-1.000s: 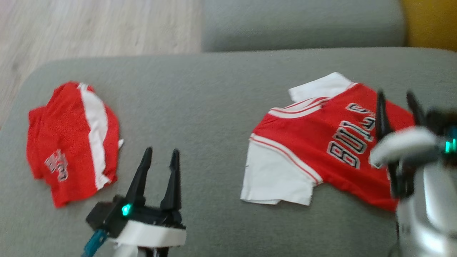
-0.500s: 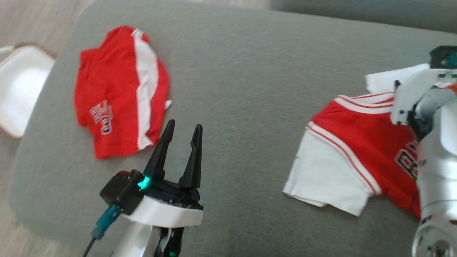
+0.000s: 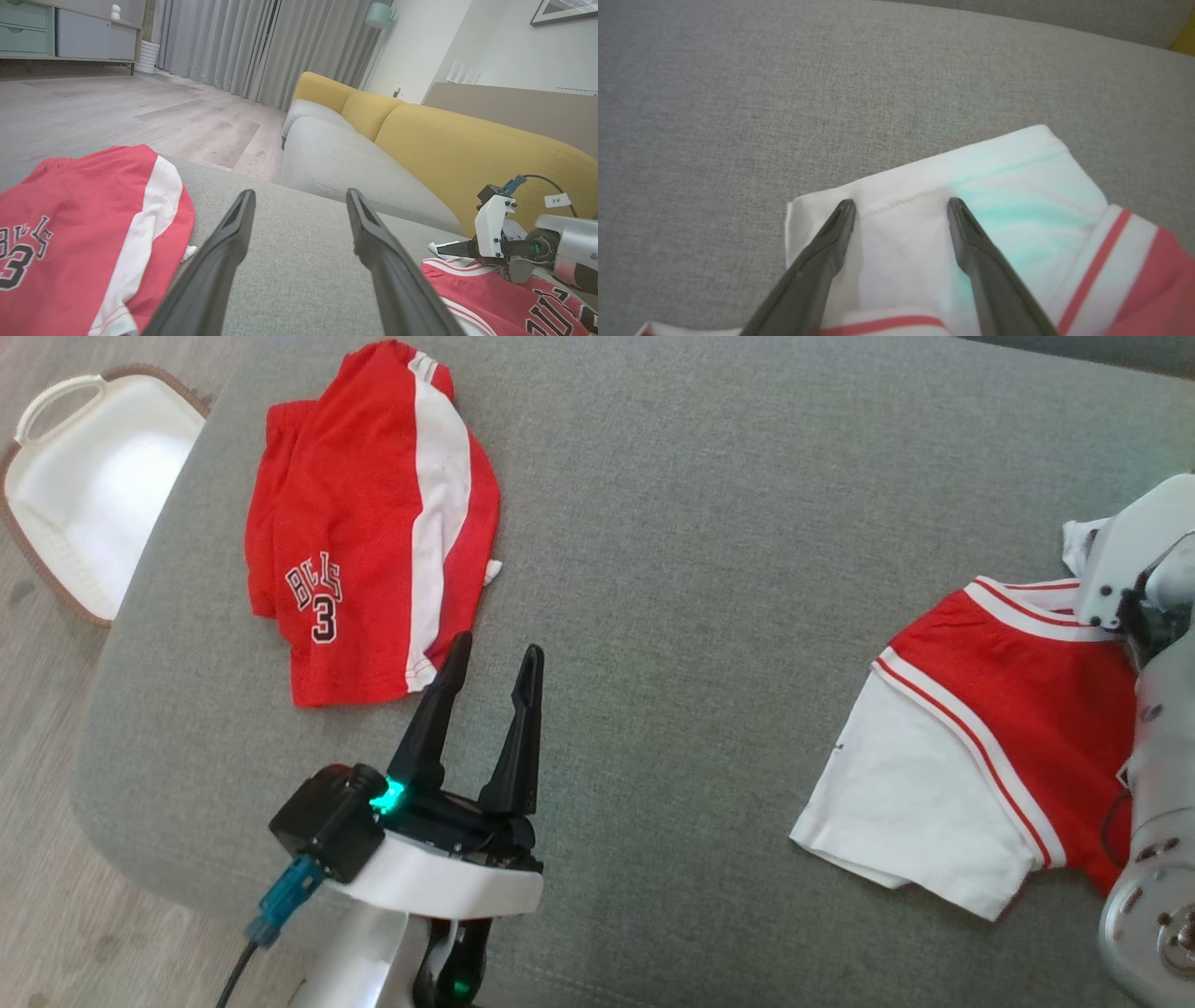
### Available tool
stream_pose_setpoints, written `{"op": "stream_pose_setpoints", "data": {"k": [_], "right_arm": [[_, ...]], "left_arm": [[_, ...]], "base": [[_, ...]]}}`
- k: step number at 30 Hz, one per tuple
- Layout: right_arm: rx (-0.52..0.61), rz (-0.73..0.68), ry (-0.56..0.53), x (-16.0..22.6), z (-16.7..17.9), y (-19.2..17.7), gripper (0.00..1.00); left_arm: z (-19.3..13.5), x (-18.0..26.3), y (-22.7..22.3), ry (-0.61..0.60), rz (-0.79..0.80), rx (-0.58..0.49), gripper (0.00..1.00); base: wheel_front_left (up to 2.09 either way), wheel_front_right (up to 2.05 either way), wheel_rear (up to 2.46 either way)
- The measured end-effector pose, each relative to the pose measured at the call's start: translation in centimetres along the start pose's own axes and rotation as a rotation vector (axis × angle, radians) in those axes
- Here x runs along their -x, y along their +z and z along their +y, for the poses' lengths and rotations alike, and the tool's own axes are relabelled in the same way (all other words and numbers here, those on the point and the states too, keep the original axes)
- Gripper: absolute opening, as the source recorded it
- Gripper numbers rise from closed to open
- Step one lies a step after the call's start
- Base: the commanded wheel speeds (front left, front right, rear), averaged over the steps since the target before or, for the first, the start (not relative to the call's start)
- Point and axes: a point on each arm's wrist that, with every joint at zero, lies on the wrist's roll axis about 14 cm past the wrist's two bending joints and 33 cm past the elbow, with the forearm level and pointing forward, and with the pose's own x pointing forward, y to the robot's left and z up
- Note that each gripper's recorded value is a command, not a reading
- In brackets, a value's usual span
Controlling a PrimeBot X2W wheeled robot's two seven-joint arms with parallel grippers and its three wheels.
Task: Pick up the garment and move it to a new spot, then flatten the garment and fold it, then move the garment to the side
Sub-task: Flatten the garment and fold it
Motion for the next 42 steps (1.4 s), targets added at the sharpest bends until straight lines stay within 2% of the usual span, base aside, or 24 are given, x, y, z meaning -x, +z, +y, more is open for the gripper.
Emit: {"op": "stream_pose_setpoints", "data": {"k": [2, 3, 7, 12, 22, 25, 29, 30, 31, 38, 42], "right_arm": [[-0.016, 0.005, 0.001, -0.2, 0.0, 0.0, 1.0], [-0.027, 0.004, 0.002, -0.3, 0.0, 0.0, 0.0], [-0.071, -0.044, 0.007, -0.5, 0.1, 0.7, 0.0], [-0.117, -0.195, 0.027, -0.1, 0.7, 3.1, 0.0], [-0.202, -0.775, 0.076, 6.3, 2.1, 18.8, 0.0], [-0.22, -0.89, 0.087, 8.1, 2.5, 21.6, 0.0], [-0.205, -0.945, 0.086, 9.1, 2.9, 23.0, 0.0], [-0.196, -0.95, 0.086, 9.1, 3.1, 23.1, 0.31], [-0.195, -0.957, 0.086, 9.1, 3.2, 23.2, 1.0], [-0.157, -0.874, 0.096, 7.9, 3.9, 21.1, 1.0], [-0.123, -0.832, 0.085, 7.5, 3.4, 18.5, 1.0]], "left_arm": [[0.1, 0.0, -0.2, 0.003, 0.005, 0.001, 1.0], [0.1, -0.1, -0.2, 0.004, 0.007, 0.002, 1.0], [0.2, -0.1, -0.4, 0.005, 0.012, 0.002, 1.0], [0.0, -0.3, -0.1, -0.007, 0.003, 0.007, 1.0], [0.2, 0.1, 0.4, 0.007, -0.01, 0.015, 1.0], [0.6, 0.4, 0.7, 0.023, -0.015, 0.011, 1.0], [1.0, 0.7, 0.9, 0.037, -0.022, 0.014, 1.0], [1.0, 0.8, 1.0, 0.04, -0.023, 0.013, 1.0], [1.1, 0.9, 1.1, 0.042, -0.025, 0.015, 1.0], [0.7, 0.8, 1.2, 0.03, -0.031, 0.023, 1.0], [0.2, 0.5, 1.7, 0.015, -0.05, 0.027, 1.0]], "base": [[0.0, 0.0, 0.0], [0.0, 0.0, 0.0], [0.0, 0.0, 0.0], [0.0, 0.0, 0.0], [0.0, 0.0, 0.0], [0.0, 0.0, 0.0], [0.0, 0.0, 0.0], [0.0, 0.0, 0.0], [0.0, 0.0, 0.0], [0.0, 0.0, 0.0], [0.0, 0.0, 0.0]]}}
